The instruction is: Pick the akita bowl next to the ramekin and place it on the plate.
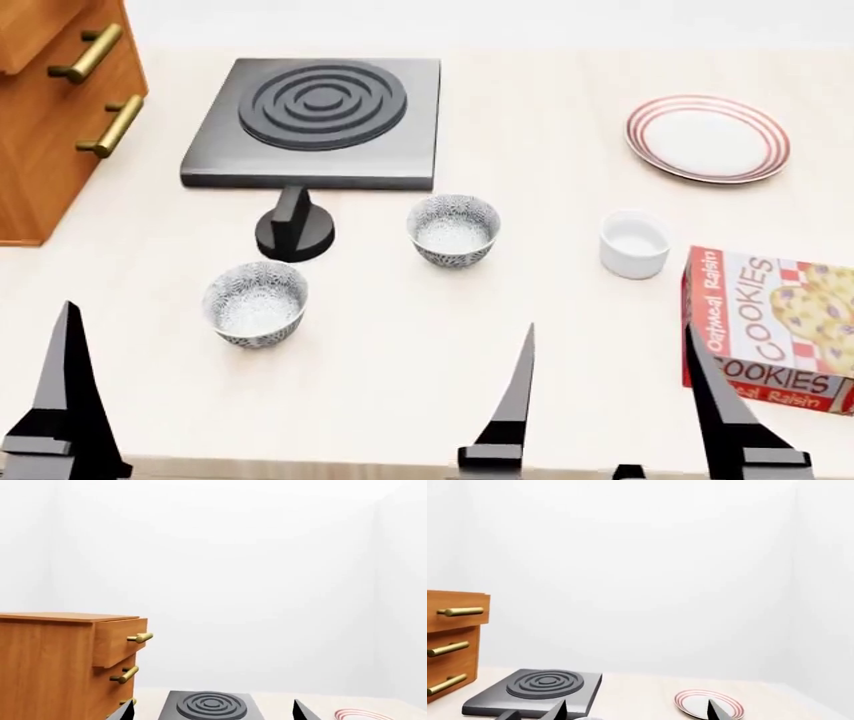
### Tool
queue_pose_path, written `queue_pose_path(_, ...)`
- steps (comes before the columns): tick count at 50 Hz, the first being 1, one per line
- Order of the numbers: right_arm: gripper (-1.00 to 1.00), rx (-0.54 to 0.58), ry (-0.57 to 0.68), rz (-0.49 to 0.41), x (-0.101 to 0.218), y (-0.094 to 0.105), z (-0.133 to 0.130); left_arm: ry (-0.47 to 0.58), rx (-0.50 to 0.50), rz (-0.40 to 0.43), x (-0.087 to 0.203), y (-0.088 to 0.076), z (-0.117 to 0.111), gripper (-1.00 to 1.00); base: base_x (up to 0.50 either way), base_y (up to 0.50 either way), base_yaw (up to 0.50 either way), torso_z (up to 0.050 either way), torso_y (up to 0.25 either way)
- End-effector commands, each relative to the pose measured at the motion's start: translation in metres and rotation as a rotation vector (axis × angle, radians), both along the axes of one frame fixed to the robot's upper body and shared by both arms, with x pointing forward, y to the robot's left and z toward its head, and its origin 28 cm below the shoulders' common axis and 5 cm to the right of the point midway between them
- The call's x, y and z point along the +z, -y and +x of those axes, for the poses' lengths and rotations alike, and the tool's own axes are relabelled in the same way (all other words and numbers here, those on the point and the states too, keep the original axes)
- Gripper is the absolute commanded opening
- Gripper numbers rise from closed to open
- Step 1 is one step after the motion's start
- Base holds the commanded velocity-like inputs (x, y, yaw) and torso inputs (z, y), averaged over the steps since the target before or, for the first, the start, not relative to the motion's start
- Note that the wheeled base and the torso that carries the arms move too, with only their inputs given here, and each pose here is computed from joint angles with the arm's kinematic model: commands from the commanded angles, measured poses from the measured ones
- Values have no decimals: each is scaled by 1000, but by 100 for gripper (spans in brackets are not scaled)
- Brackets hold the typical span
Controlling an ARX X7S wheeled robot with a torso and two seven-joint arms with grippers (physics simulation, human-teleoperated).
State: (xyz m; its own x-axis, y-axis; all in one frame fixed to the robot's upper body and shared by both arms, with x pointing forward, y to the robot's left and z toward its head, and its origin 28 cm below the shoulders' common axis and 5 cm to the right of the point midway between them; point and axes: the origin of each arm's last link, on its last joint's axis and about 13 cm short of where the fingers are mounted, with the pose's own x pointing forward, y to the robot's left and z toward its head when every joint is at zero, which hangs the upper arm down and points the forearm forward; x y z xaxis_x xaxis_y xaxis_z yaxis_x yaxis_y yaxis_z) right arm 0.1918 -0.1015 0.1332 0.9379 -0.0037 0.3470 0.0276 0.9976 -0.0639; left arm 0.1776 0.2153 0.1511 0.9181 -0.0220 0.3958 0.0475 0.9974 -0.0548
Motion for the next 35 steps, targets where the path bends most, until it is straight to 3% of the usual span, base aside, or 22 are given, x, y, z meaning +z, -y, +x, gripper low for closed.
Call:
queue_pose_path(1, 100, -16, 13, 5, 1, 3, 0, 7, 19, 2, 1, -2, 1, 100, 133, 0, 0, 0, 0)
queue_pose_path(35, 100, -24, 11, -1, 3, 4, -1, 10, 16, 4, 2, -2, 1, 100, 132, 0, 0, 0, 0)
